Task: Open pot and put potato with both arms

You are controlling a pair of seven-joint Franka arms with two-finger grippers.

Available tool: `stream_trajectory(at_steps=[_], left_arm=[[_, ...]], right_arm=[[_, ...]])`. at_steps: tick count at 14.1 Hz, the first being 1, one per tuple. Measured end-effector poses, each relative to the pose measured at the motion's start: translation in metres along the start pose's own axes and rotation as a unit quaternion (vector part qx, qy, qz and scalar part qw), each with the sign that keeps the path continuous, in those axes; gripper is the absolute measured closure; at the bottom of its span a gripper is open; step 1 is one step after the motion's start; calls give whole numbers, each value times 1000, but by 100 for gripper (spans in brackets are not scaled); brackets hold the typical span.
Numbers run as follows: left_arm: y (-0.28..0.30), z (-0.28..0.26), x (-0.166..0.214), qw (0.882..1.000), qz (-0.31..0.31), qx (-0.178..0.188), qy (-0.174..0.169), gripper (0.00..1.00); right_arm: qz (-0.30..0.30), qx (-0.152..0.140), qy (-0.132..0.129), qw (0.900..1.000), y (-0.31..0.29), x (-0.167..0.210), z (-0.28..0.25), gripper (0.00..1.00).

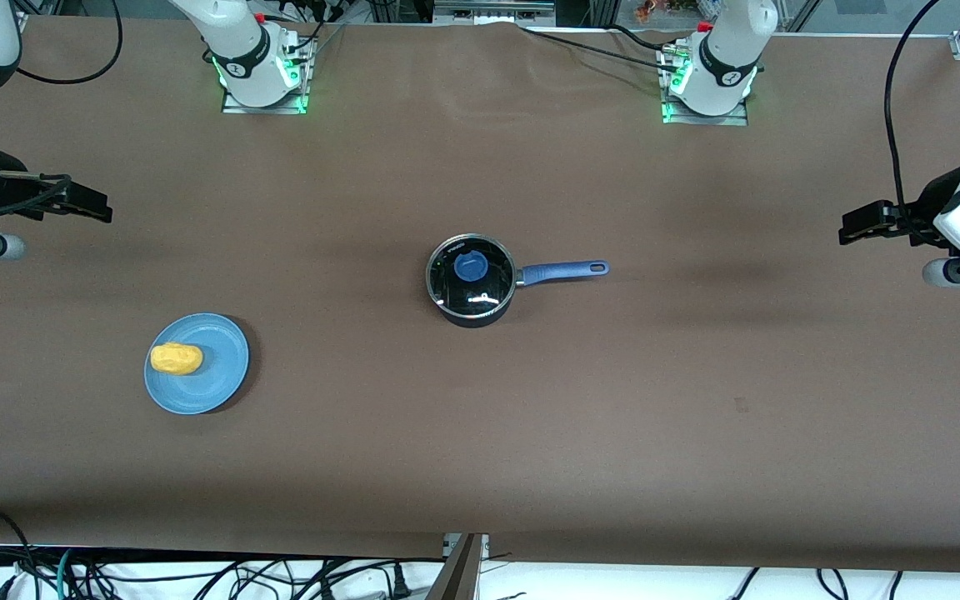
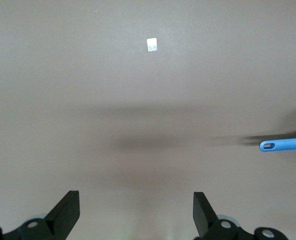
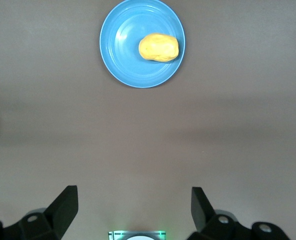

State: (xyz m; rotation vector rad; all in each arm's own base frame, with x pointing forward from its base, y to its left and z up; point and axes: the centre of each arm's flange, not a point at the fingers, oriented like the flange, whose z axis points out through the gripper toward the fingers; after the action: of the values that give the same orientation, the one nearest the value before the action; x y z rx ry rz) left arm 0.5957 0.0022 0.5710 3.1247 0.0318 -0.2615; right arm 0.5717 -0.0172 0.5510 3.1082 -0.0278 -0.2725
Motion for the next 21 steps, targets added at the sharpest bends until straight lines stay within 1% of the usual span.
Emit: stream_trajectory(at_steps=[6,9,11,14,16,19,21], left_arm=[[1,1,0,1000,0,-1,-1,0],[25,4,0,1000,-17,-17,-5,0],[67,11,4,999,-35,-26,3,0],[155,39,14,997,-72,-36,21,0],[226,70,19,992,-113,-43,30,0],[335,136,13,984,-162,-57,35,0],[384,172,4,980,-182,-67,39,0]], right_arm=[[-2,0,-2,1000,-2,0,0,0],[-2,0,-5,1000,-2,-1,0,0],[-4,0,-9,1000,-5,-2,0,0],[-6,-1,-11,1000,-6,-3,-1,0],[-6,-1,-11,1000,-6,-3,-1,0],[-6,-1,-10,1000,-7,-3,-2,0],[-6,-1,-11,1000,-7,-3,-2,0]])
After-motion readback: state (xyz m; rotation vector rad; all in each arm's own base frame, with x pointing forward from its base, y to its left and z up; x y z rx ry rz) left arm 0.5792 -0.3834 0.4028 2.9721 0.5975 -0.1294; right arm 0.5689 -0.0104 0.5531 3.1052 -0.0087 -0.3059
